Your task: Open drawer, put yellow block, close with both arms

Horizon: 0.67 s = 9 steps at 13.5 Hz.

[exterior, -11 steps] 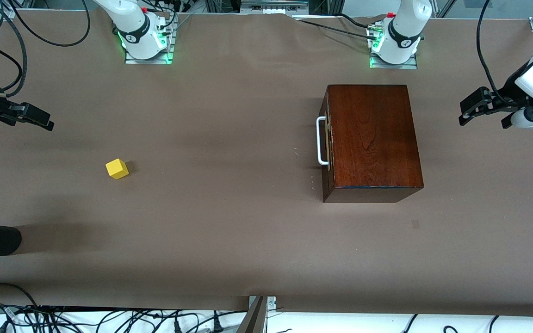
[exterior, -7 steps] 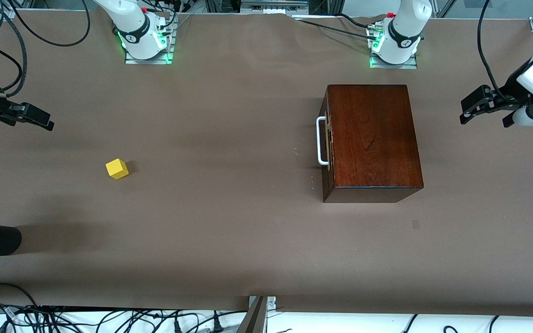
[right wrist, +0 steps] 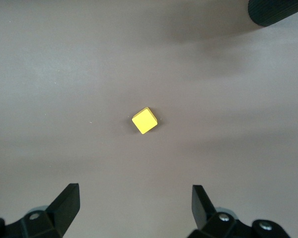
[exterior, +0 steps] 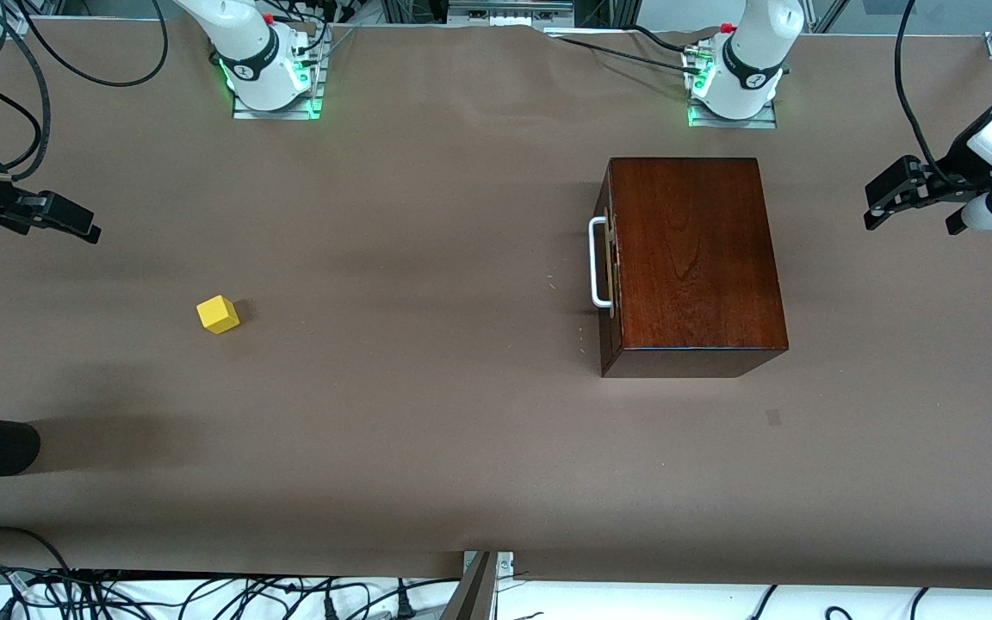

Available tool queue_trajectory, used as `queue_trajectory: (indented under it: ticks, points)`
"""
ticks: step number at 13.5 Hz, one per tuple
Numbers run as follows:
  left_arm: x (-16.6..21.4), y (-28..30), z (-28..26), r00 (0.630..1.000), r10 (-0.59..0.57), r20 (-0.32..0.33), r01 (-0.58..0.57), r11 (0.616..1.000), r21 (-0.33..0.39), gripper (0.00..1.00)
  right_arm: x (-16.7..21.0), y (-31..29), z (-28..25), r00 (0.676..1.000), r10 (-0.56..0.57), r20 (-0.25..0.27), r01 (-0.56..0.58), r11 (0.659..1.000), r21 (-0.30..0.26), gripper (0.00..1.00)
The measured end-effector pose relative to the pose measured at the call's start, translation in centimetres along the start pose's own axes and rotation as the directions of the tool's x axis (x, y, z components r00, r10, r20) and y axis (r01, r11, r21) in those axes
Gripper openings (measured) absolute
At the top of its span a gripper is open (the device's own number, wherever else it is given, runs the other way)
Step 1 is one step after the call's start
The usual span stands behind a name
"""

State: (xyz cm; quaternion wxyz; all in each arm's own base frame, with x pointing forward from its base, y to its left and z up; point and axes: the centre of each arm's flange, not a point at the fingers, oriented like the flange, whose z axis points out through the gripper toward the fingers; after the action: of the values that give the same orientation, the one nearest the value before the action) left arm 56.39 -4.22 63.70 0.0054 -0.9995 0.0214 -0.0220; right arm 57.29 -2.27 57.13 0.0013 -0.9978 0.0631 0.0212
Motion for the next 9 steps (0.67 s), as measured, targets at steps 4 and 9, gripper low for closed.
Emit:
queue_trajectory:
  ticks: [4, 9]
  points:
    - [0.03, 0.05, 0.07, 1.0, 0.001, 0.001, -0.001, 1.0, 0.001, 1.0, 0.0, 0.0, 0.0, 1.0, 0.0, 0.0, 0.0, 1.0, 0.0, 1.0]
    - [0.21, 0.07, 0.46, 1.0, 0.001, 0.008, -0.001, 1.0, 0.001, 1.0, 0.01, 0.0, 0.02, 1.0, 0.0, 0.0, 0.0, 1.0, 0.0, 1.0]
